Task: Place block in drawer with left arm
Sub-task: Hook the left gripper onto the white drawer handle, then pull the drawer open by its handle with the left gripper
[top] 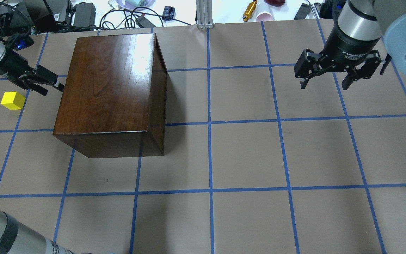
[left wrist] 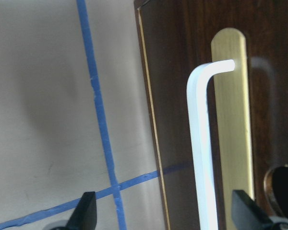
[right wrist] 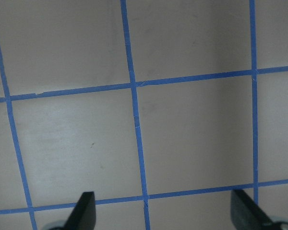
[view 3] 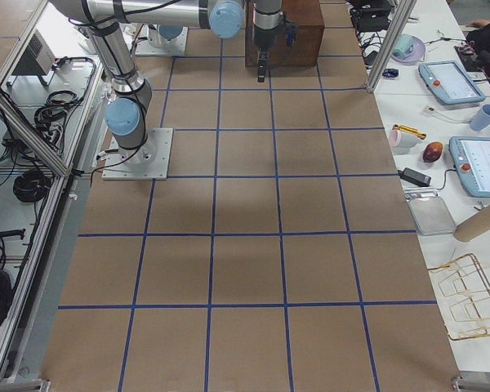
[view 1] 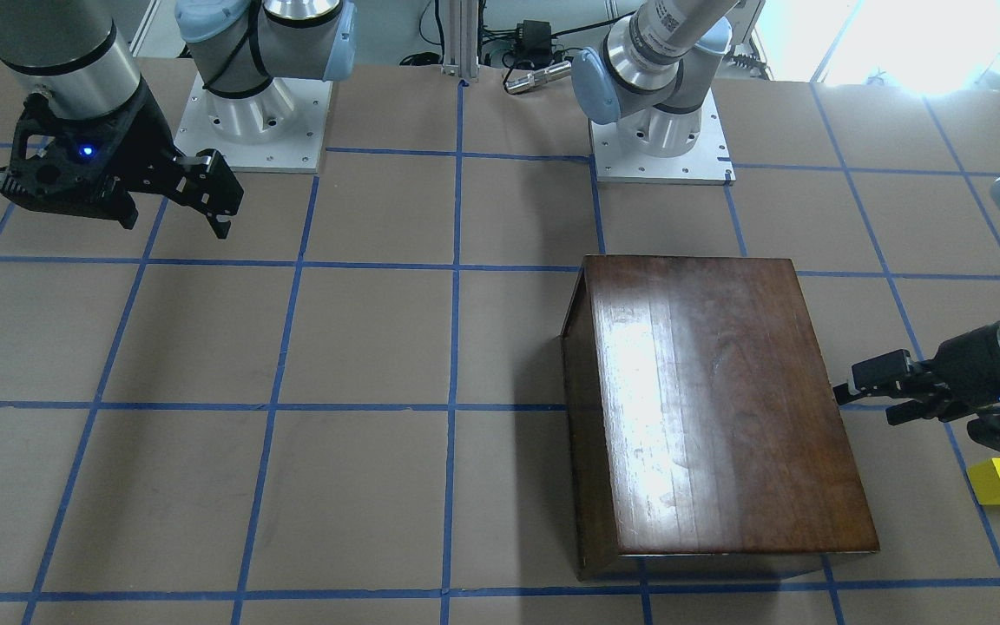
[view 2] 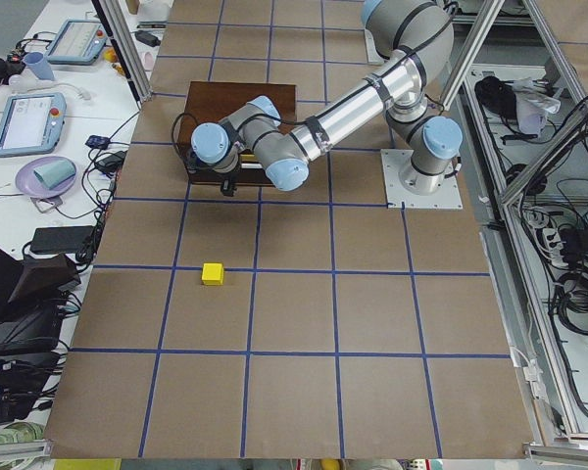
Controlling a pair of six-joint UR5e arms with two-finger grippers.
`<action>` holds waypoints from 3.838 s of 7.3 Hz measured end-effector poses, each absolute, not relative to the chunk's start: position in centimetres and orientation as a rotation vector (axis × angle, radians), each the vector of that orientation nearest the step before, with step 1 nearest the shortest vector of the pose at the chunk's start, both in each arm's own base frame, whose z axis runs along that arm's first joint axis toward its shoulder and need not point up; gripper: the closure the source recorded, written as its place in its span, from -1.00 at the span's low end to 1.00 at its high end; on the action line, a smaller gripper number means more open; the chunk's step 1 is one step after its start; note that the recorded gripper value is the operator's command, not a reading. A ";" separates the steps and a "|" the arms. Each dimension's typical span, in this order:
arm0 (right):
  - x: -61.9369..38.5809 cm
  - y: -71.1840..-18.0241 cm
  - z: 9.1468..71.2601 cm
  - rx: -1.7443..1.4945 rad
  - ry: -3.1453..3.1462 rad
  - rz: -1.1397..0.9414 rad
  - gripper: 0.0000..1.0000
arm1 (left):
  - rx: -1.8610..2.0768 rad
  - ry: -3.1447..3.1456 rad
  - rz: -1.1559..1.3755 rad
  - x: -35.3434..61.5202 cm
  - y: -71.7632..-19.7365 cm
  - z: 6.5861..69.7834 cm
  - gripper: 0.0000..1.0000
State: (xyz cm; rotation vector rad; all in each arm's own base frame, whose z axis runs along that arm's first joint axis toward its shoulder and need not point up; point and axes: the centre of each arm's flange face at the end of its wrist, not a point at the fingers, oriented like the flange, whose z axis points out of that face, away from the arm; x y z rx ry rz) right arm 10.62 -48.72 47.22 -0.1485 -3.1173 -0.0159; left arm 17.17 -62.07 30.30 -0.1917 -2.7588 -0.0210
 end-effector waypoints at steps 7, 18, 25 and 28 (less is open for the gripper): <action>10.6 -48.7 47.2 -0.148 -3.118 -0.016 -1.00 | -0.095 -2.772 -0.082 16.1 -62.6 29.0 -0.95; 10.6 -48.7 47.2 -0.149 -3.118 -0.016 -1.00 | -0.121 -2.848 -0.042 17.5 -62.8 28.4 -0.78; 10.6 -48.7 47.2 -0.148 -3.118 -0.016 -1.00 | -0.078 -2.885 -0.042 22.1 -61.4 28.8 -0.79; 10.6 -48.7 47.2 -0.148 -3.118 -0.016 -1.00 | -0.074 -2.932 -0.057 23.7 -61.2 29.5 -0.79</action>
